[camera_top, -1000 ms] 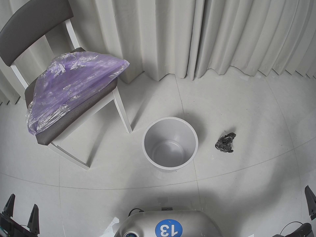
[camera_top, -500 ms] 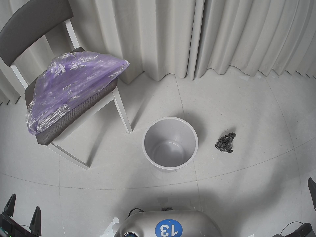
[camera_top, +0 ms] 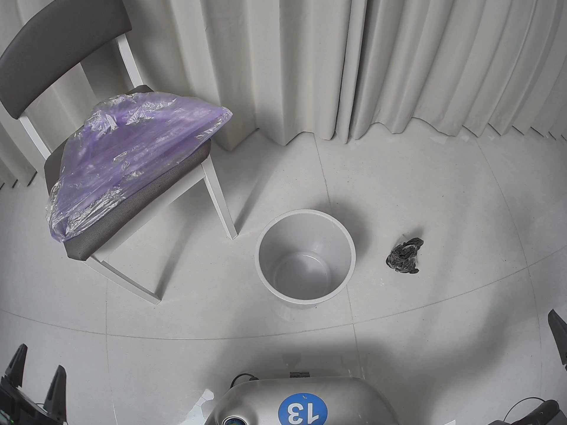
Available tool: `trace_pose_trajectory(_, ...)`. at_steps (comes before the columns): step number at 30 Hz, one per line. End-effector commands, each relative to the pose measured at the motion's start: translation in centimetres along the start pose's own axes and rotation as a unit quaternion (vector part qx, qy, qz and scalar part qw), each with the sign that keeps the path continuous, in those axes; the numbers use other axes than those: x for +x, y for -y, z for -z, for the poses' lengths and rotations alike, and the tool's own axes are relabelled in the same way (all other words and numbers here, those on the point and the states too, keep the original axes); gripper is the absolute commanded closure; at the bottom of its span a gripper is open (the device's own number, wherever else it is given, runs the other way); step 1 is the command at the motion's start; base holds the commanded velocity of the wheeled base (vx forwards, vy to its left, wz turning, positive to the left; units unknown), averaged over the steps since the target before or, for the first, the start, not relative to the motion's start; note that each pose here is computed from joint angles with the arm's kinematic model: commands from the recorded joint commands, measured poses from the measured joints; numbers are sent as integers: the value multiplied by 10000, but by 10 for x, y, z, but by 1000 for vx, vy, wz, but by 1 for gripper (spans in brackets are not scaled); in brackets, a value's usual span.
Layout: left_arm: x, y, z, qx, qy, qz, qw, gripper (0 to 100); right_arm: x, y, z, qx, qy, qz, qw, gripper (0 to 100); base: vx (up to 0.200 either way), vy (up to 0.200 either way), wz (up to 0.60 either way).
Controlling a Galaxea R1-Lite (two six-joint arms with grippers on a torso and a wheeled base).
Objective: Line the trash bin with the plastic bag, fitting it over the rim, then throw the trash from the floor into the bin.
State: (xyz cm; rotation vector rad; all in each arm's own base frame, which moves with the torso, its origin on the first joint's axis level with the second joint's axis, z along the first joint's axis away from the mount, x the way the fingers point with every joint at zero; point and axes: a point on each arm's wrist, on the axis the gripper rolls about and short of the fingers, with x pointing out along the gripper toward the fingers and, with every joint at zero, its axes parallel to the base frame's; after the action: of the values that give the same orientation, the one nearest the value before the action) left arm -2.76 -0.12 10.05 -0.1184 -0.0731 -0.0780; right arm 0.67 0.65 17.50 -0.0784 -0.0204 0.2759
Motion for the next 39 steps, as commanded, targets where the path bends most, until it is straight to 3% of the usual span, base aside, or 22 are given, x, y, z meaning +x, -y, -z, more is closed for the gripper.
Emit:
trace_pose_trajectory(1, -2, 5, -51, -255, -2, 147, 9996, 0, 2, 0, -1, 8, -16, -23, 10000, 0, 0, 0, 0)
trace_pose_trajectory(5, 5, 2, -50, 3, -377, 157, 9992, 0, 6, 2, -8, -56, 66, -32, 10000, 0, 0, 0, 0)
trace_pose_trajectory(12, 11, 2, -56, 703, -494, -184, 9961, 0, 17, 7, -27, -108, 164, -62, 9998, 0, 0, 0, 0)
trace_pose_trajectory(25, 33, 3, -79, 775, -840, -633, 9914, 0, 37, 11, -37, -121, 217, -396, 9989, 0, 0, 0, 0)
trace_pose_trajectory(29, 52, 5, -103, 803, -932, -780, 9893, 0, 54, 15, -33, 19, -157, -373, 9992, 0, 0, 0, 0)
trace_pose_trajectory(33, 66, 7, -121, 868, -973, -814, 9881, 0, 71, 19, -34, 62, -214, -331, 9992, 0, 0, 0, 0)
trace_pose_trajectory(36, 75, 7, -126, 1096, -1087, -1006, 9829, 0, 78, 21, -37, 166, -97, -251, 9995, 0, 0, 0, 0)
trace_pose_trajectory(39, 90, 2, -128, 1478, -1365, -1401, 9695, 0, 86, 19, -43, 378, 116, -324, 9987, 0, 0, 0, 0)
